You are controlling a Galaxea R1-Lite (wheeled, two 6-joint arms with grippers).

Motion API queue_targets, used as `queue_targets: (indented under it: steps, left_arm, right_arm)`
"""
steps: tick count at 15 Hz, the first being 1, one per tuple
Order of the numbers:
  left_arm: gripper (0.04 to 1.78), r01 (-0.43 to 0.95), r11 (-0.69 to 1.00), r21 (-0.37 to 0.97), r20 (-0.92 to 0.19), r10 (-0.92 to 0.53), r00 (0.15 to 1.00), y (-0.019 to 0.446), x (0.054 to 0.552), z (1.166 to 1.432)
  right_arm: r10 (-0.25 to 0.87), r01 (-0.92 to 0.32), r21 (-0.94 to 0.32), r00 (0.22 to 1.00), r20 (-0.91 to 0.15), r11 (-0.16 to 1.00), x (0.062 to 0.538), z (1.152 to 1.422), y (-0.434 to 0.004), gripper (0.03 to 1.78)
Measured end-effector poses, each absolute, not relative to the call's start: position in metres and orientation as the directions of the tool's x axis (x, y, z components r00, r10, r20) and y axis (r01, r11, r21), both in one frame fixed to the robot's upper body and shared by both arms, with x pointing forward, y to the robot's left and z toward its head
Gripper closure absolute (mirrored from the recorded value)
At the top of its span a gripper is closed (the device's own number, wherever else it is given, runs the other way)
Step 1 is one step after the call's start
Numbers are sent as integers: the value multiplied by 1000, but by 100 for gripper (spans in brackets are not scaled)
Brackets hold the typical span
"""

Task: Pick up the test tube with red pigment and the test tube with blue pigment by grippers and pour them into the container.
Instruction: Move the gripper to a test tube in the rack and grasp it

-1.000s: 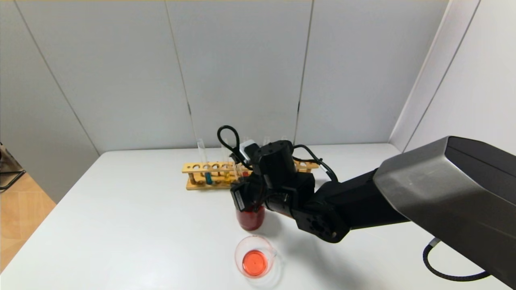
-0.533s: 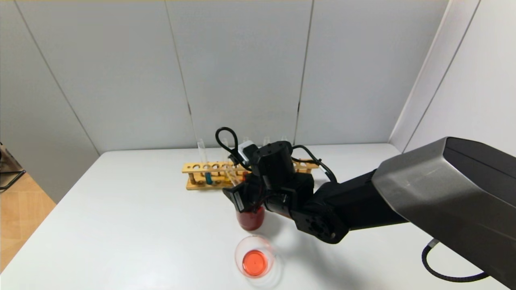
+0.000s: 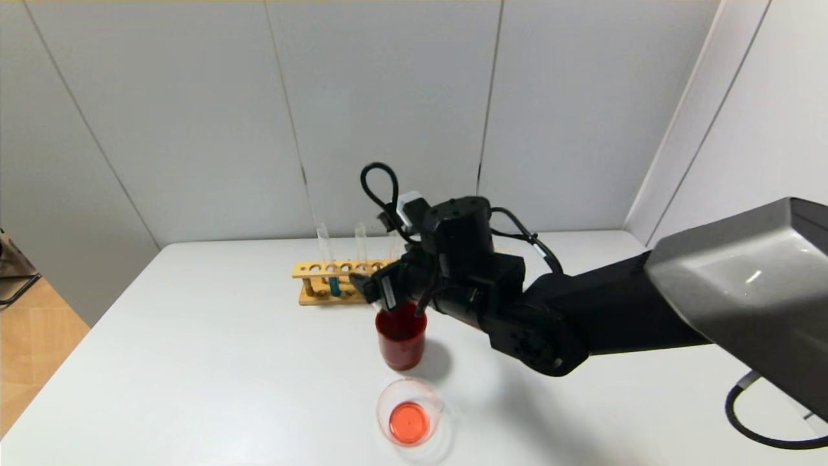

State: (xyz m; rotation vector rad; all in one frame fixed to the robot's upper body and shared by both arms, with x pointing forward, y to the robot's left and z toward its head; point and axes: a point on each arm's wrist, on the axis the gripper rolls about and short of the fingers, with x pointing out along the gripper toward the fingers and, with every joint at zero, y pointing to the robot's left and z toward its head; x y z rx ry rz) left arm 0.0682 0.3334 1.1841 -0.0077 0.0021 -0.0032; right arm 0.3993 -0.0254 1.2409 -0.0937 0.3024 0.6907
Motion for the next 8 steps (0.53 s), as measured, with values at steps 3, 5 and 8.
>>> queue_targets:
  steps: [3,5,8]
  left_arm:
    - [7,3,1000,-8,-2,-3,1000,333,68,1184]
    - [7,3,1000,-9,-2,-3,1000,333,68,1184]
    - [7,3,1000,-8,-2,-3,1000,333,68,1184]
  right_arm:
    - [551,-572,12,785,-282,820,402,1258,-51,6]
    - [499,-520,10,812,-303,854,403,1257,-73,6]
    - [440,-453,39,838,-322,891,401,1249,-101,6]
